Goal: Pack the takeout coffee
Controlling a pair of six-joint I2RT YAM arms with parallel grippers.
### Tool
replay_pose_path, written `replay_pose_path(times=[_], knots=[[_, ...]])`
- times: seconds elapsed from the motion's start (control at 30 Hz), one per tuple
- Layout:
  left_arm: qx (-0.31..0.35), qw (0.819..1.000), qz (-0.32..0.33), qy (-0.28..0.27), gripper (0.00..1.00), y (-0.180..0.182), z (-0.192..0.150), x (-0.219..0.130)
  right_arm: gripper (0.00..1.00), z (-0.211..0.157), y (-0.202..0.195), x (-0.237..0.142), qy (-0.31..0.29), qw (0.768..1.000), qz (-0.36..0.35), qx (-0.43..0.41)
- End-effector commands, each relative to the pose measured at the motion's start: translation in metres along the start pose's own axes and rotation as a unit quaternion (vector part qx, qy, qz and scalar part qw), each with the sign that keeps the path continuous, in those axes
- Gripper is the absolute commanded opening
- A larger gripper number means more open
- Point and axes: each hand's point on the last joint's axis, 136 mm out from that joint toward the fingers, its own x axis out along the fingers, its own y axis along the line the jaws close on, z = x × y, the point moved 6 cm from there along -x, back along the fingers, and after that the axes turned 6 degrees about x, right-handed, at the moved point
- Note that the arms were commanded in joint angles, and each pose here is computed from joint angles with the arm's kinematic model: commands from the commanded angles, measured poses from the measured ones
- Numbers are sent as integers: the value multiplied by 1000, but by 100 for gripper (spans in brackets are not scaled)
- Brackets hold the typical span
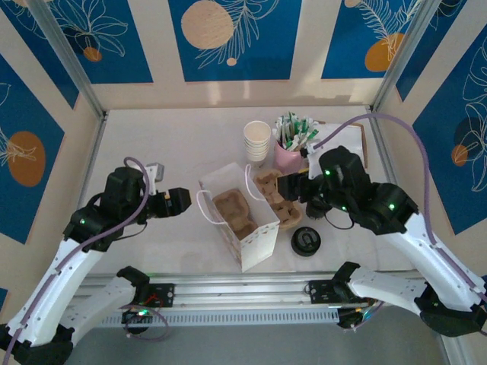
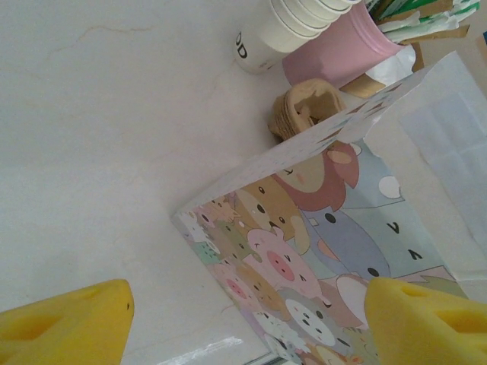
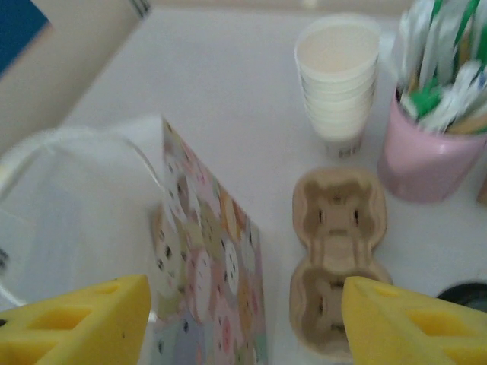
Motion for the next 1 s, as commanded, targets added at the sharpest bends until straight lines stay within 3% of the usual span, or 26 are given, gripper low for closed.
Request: replay_pose_path(times=[0.0,0.23,0.3,0.5,0.6,0.77,0.97], knots=[[-1,1000,-25,-3,79,-7,0,0,63,-25,-2,11,75,997,24,11],[1,1000,-30,-5,78,-9,1,-3,59,-42,-8,23,124,992,35,9],[4,1000,-24,-12,72,-11,6,-9,62,-44,-9,24,128,991,31,8],[106,991,-76,9,65,-55,45,-33,64,-42,-9,21,118,992,34,1],[180,980,-78,39,64,-83,60,-36,65,-38,-5,18,115,992,44,-5],[316,937,-78,125,64,-131,47,-16,65,-34,6,18,125,989,78,-14],[342,926,-62,149,56,-135,43,-3,65,-24,10,29,127,989,72,-26]])
